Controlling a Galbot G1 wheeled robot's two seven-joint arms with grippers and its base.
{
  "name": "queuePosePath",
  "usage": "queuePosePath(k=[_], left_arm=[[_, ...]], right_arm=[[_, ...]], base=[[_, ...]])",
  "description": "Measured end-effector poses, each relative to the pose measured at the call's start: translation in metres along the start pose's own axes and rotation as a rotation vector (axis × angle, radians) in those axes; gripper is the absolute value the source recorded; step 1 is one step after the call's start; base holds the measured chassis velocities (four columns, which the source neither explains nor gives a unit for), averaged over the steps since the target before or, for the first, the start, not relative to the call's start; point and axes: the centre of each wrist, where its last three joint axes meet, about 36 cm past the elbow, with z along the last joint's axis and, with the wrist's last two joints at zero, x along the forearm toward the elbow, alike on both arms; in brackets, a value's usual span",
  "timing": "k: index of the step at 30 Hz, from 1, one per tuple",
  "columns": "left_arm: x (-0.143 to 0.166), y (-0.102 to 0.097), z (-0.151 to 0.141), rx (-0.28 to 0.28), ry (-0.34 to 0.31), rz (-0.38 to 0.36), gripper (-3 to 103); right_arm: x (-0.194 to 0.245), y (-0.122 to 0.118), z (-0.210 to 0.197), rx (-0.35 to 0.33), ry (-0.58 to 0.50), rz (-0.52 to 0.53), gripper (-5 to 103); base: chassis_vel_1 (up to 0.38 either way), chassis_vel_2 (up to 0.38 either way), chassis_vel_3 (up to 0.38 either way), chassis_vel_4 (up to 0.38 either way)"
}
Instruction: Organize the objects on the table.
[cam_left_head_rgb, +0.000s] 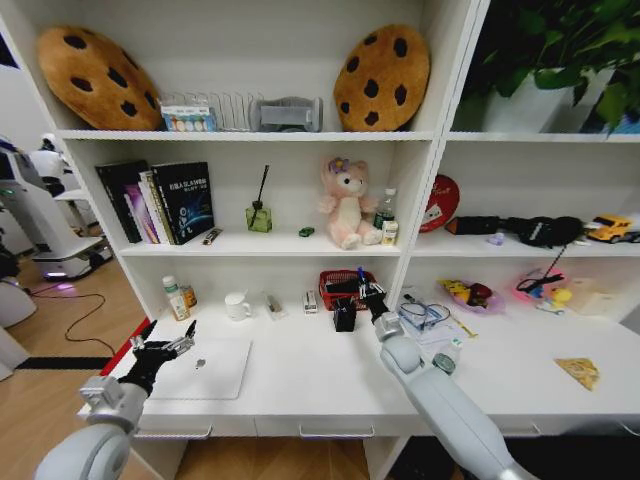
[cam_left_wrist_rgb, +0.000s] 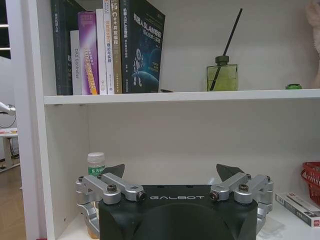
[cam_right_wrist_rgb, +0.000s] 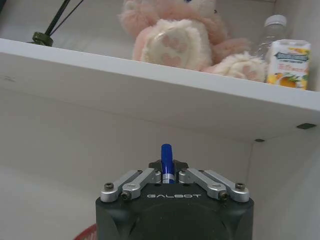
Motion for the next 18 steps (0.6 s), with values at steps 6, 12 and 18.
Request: queuePosePath(k=[6,12,18], left_arm=[[0.000,0.000,0.000,0.000,0.000,0.000,100],[0.000,0.000,0.000,0.000,0.000,0.000,100],[0.000,0.000,0.000,0.000,0.000,0.000,100]], right_arm=[[-0.012,0.034,0.003,-0.049,0.002,-0.034,11],[-0.011,0.038,0.011,-0.048,0.032,-0.025,11],[-0.006,0.030,0.016,-0.032,0.059,-0.014,11]], base=[[0.000,0.000,0.000,0.000],[0.000,0.000,0.000,0.000],[0.000,0.000,0.000,0.000]])
